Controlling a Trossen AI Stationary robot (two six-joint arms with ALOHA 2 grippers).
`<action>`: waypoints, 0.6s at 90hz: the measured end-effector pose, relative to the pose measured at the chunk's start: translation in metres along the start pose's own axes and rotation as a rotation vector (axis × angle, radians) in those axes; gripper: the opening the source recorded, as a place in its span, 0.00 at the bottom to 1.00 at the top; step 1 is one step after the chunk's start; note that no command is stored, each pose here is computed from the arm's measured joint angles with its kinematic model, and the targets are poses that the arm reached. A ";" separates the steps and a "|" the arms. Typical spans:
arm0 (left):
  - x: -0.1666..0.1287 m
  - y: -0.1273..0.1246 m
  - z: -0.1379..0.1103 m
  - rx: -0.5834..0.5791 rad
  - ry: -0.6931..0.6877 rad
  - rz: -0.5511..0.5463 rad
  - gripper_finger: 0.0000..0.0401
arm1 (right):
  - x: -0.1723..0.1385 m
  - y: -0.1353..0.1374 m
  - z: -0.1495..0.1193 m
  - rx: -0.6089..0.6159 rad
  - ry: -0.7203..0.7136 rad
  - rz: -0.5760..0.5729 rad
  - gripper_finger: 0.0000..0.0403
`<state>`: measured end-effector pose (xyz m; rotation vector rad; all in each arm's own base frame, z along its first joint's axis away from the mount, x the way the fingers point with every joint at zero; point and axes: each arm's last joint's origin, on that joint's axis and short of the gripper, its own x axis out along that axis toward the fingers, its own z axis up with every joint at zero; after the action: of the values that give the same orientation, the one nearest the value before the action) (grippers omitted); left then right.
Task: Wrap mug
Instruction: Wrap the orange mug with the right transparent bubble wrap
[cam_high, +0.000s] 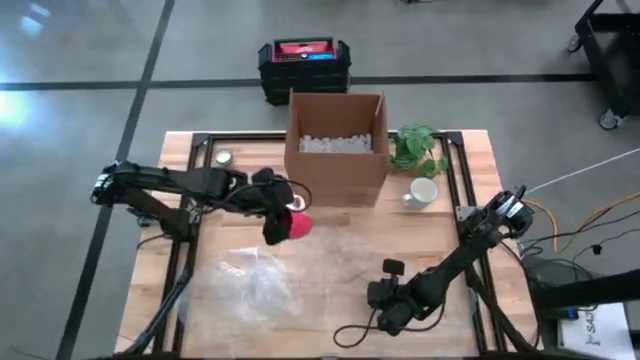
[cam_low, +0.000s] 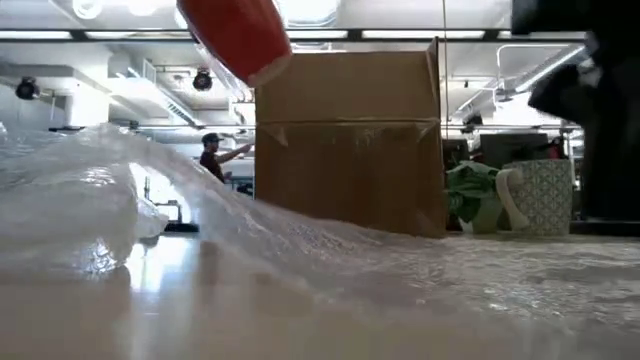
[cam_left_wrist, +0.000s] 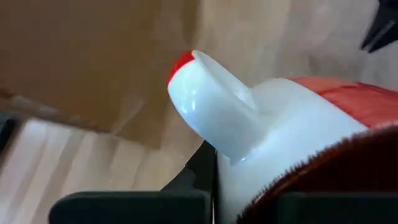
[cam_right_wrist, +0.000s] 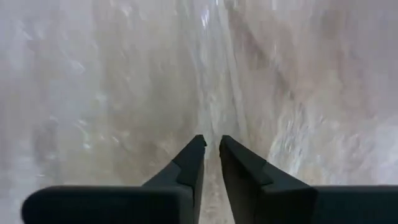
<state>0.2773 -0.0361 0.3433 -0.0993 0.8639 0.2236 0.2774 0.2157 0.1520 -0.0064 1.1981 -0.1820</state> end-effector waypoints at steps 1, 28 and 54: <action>0.001 -0.002 0.000 0.002 -0.004 -0.006 0.00 | -0.001 0.000 0.002 -0.003 0.000 0.000 0.15; 0.045 -0.049 -0.003 0.092 0.049 -0.125 0.00 | -0.055 -0.001 0.021 0.032 0.044 0.057 0.40; 0.109 -0.097 -0.017 0.172 0.112 -0.271 0.00 | -0.070 0.028 -0.039 0.220 0.121 0.123 0.46</action>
<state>0.3560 -0.1161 0.2485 -0.0676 0.9668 -0.1118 0.2207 0.2571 0.2001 0.2729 1.2900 -0.2076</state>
